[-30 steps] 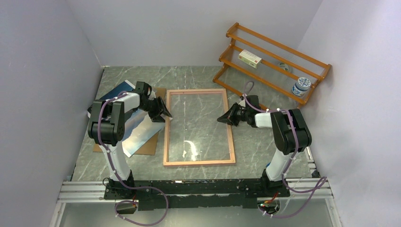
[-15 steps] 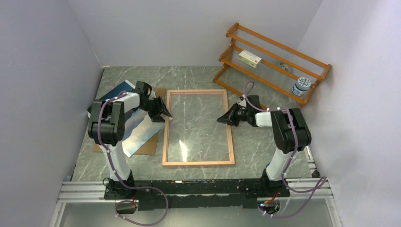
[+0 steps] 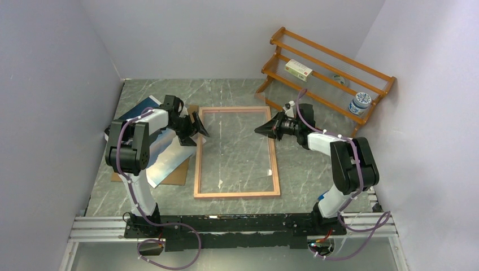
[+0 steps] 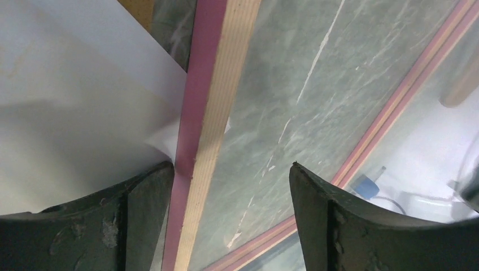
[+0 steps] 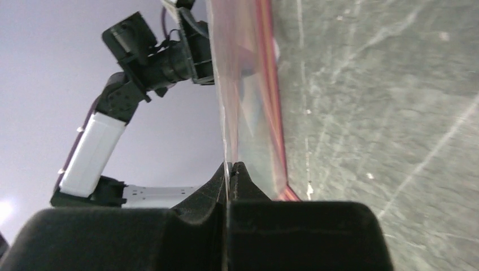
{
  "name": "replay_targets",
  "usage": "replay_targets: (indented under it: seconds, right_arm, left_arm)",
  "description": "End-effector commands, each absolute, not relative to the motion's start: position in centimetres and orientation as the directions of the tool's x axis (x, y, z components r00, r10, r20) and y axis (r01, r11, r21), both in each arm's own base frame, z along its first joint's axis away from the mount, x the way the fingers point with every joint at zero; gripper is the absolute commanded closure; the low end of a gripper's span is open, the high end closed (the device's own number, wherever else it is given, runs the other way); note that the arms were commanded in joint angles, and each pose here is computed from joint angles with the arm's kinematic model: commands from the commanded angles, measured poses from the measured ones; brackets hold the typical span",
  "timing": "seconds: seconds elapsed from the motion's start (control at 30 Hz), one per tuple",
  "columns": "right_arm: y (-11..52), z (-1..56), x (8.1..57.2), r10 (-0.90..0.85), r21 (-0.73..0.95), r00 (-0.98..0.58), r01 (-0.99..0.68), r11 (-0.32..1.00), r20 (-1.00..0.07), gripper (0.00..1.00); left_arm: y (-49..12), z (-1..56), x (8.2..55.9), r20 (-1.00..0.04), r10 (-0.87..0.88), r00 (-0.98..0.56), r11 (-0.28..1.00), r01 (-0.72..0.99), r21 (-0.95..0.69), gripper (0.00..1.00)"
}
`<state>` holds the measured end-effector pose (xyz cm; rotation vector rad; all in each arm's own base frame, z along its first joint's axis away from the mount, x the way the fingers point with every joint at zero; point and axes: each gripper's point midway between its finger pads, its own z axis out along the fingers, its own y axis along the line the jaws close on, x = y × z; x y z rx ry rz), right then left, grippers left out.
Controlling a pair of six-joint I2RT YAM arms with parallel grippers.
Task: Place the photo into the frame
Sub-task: Place the photo frame item in the photo frame.
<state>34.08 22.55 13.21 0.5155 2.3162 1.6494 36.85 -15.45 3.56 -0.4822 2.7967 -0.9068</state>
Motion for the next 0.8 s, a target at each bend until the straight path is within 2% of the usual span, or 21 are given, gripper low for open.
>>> replay_targets:
  seconds: [0.0, 0.13, 0.33, 0.53, 0.77]
  right_arm:
    - [23.7, 19.2, 34.3, 0.382, 0.977, -0.921, 0.009, 0.211, -0.074, 1.0]
    - [23.7, 19.1, 34.4, 0.374, 0.971, -0.923, -0.002, 0.238, -0.094, 1.0]
    - [23.9, 17.9, 33.9, 0.381, 0.974, -0.923, 0.041, 0.224, -0.049, 1.0]
    - [23.7, 15.5, 33.9, 0.379, 0.954, -0.924, 0.061, 0.292, -0.057, 1.0]
    - [23.0, 11.6, 33.2, 0.405, 0.93, -0.914, 0.121, 0.348, -0.033, 1.0]
  left_arm:
    - [-13.0, 3.7, 36.8, -0.125, -0.367, -0.922, 0.84, -0.271, -0.471, 0.16]
    - [-12.2, 5.5, 37.5, -0.18, -0.4, -0.898, 0.841, -0.282, -0.462, 0.13]
    - [-11.8, 6.7, 37.7, -0.202, -0.424, -0.883, 0.827, -0.287, -0.483, 0.1]
    - [-11.1, 7.3, 37.5, -0.227, -0.462, -0.857, 0.817, -0.311, -0.486, 0.08]
    - [-12.3, 6.3, 37.0, -0.173, -0.436, -0.883, 0.792, -0.286, -0.539, 0.09]
